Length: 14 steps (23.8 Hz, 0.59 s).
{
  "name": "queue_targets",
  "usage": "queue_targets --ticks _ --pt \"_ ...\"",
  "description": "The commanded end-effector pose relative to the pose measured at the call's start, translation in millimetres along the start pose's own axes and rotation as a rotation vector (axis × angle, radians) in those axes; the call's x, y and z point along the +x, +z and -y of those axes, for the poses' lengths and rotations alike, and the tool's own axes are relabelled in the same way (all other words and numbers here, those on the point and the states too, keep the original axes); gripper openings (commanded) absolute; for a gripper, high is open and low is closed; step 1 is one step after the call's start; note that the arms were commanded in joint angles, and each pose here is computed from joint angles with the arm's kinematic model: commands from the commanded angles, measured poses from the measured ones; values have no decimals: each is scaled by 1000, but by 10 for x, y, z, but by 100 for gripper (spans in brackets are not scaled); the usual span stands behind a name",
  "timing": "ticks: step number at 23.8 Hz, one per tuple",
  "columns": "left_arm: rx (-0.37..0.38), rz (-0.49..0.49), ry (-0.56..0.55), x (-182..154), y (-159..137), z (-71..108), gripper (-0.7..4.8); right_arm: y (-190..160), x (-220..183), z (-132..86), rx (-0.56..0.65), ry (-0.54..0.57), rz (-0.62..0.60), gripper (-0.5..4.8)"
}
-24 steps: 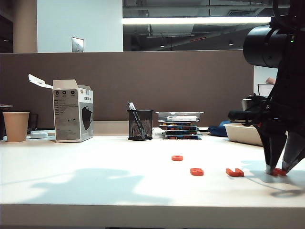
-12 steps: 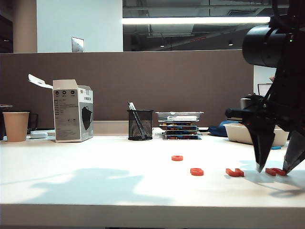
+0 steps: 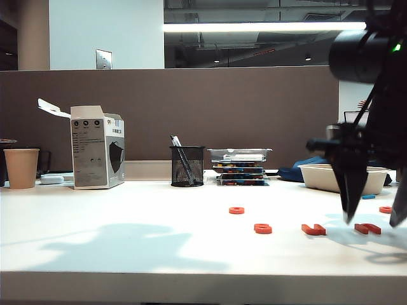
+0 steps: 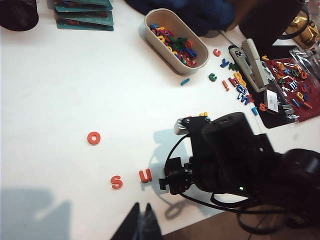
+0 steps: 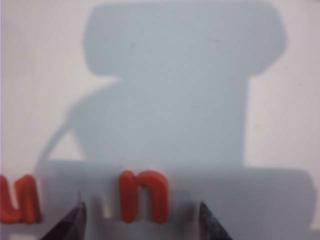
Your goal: Select the appropriate letters from the row of letter magnets placed on the table to arrange into the word "sun".
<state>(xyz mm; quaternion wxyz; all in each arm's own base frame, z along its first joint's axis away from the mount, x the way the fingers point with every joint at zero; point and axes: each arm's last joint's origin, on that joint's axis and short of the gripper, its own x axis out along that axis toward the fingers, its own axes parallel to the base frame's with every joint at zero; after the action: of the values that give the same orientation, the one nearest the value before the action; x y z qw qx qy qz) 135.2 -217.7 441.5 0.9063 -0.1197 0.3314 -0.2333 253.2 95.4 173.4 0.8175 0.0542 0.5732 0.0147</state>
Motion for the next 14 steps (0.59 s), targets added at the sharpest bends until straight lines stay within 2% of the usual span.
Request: queue_targets --ticks 1,11,12,14 --pt "0 10 -7 -19 13 6 -5 57 -169 -20 4 37 94 283" --pt "-9 40 -7 4 38 21 -5 411 -736 -134 -91 91 302 265" --pt "5 38 -9 4 37 21 -6 438 -832 -134 -108 81 342 219" --pt "107 73 -28 9 82 34 -6 447 -946 -122 -139 55 390 113"
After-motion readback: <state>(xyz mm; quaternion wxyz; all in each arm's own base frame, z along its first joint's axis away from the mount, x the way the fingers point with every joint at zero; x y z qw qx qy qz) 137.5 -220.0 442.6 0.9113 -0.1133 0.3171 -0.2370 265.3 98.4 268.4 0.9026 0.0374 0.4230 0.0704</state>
